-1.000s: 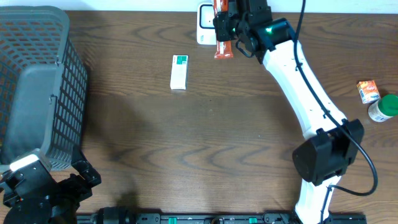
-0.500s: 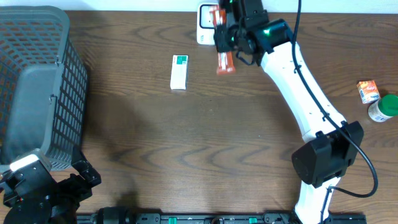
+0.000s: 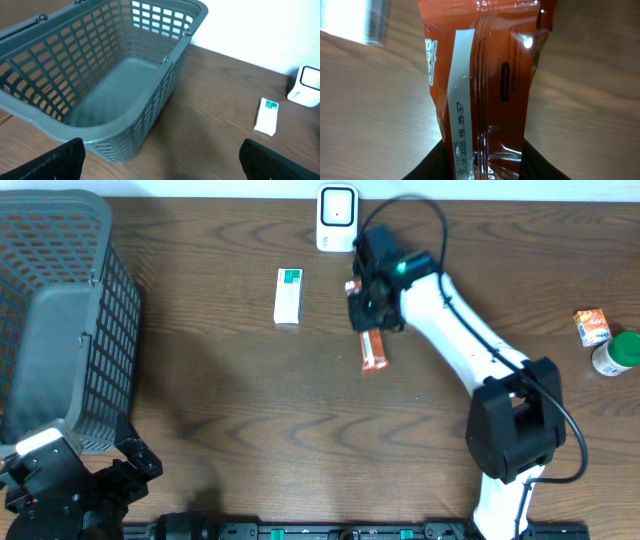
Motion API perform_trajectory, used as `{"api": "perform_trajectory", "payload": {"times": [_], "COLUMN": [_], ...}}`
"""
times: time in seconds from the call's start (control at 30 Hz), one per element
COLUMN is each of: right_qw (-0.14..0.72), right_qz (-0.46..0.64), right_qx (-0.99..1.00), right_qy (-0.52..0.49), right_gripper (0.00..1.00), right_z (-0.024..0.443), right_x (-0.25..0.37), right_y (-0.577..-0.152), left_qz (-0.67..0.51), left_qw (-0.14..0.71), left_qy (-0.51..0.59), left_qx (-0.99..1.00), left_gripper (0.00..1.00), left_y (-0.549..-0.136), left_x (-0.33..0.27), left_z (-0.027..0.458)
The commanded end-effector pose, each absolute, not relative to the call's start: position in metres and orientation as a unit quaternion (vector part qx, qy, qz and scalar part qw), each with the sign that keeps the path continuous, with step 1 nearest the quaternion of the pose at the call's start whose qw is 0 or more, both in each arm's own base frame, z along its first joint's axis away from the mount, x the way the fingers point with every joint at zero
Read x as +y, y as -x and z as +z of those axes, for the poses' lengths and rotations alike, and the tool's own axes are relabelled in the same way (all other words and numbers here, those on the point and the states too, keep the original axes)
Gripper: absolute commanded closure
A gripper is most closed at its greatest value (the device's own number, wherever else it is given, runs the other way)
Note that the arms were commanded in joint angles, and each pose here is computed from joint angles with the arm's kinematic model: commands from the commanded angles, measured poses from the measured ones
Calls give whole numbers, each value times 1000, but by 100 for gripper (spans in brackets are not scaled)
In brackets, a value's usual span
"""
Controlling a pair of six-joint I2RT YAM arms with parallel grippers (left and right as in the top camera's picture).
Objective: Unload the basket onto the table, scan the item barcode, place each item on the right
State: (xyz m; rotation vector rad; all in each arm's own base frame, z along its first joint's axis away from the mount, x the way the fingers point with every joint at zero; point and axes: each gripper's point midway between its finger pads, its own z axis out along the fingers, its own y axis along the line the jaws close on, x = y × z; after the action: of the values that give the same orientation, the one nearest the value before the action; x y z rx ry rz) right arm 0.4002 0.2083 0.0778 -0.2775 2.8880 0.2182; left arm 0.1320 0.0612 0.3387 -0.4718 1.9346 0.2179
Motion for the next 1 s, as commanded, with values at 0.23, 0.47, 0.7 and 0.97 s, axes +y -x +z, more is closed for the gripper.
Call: {"api": "perform_trajectory", "payload": {"times": [0.23,0.47,0.7,0.97], "right_qw": [121,117,86,93], "right_qz": [48,61,211,224], "right_qx": [988,989,967,963], "right_qy": [84,68,115,117], "right_gripper": [60,33,32,36], "right_z": [41,41,52,49], "right_x": [202,203,217,173], "right_y": [-389,-389,-389,-404], "left_qz": [88,88,88,88], "left_qw": [536,536,536,536], "left_qy": [201,201,201,201], "left_qx": [815,815,815,815], "left_gripper": [0,0,0,0], "left_y": [-133,-133,-133,-133], "left_x": [61,61,61,61], "left_z": [337,337,337,337]}}
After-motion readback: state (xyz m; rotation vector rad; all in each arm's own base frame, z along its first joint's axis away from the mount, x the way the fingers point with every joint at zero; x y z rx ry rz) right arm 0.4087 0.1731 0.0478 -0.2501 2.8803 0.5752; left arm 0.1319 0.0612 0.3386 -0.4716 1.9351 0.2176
